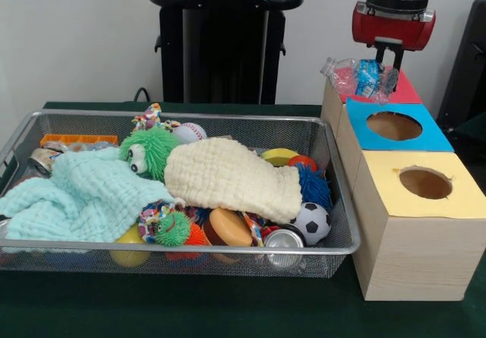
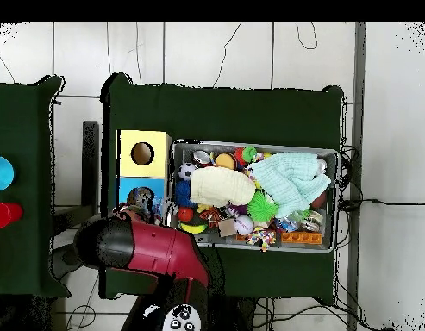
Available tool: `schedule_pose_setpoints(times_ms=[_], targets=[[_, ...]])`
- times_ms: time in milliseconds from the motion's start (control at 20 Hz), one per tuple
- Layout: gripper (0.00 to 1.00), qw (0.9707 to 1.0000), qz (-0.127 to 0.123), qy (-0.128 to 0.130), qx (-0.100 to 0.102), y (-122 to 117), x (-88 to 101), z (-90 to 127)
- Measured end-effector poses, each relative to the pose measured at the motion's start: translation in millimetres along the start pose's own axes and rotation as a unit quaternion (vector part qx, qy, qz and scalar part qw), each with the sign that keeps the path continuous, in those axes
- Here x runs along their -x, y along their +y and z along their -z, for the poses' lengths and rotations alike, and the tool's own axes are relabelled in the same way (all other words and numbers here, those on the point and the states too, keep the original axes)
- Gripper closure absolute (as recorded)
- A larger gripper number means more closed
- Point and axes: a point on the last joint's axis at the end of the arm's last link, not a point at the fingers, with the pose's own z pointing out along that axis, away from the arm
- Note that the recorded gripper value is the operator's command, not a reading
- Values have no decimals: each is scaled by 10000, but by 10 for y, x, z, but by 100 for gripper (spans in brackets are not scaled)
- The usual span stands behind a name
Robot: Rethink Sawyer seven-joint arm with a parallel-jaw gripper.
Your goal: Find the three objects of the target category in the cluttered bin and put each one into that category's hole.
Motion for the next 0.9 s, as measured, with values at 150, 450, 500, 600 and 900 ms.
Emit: schedule_pose_setpoints(times_ms=[150,450,500,600,900], targets=[[100,10000,-78,-10,33,-1,24,14],[100,9997,-208,-31,92,10,62,32],[100,9997,-213,-32,93,10,62,32],[100,9997,-233,-52,96,2,58,24],[100,9991,-339,-249,108,-76,72,-34]])
